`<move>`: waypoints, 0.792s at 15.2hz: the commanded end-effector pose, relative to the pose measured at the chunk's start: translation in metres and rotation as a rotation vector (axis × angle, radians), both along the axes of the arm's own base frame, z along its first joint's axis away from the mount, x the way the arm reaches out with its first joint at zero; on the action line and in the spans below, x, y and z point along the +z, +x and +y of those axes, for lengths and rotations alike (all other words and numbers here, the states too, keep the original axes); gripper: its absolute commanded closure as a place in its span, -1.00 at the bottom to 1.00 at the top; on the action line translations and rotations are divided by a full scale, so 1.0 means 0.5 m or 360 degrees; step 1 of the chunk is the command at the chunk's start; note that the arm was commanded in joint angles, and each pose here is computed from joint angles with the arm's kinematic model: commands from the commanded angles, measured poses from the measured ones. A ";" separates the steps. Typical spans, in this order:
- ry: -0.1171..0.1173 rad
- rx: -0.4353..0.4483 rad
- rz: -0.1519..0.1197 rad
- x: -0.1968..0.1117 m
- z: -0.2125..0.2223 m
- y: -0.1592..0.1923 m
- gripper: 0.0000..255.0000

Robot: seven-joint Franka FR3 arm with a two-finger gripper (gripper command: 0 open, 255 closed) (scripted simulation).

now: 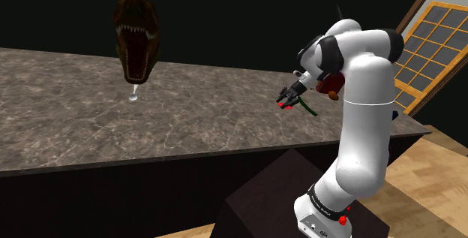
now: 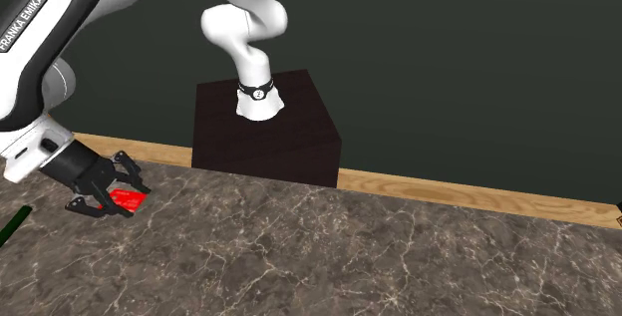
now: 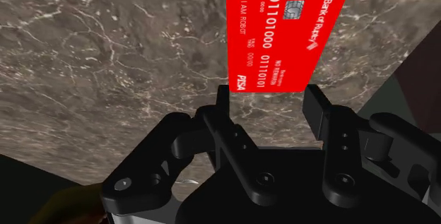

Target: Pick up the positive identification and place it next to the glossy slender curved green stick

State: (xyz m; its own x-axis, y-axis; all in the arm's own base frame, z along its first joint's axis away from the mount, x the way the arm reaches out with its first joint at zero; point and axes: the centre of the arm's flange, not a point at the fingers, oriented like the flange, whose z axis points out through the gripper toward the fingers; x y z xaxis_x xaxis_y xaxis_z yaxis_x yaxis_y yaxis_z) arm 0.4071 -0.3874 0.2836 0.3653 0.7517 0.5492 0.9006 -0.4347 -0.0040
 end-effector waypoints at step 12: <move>0.0002 0.0002 0.0000 0.001 -0.329 -0.086 1.00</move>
State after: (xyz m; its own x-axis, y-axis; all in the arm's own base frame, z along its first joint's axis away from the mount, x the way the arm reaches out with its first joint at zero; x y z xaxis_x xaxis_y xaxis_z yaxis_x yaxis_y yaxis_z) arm 0.3662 -0.5396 0.2859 0.3656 0.7516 0.5490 0.9005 -0.4348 -0.0044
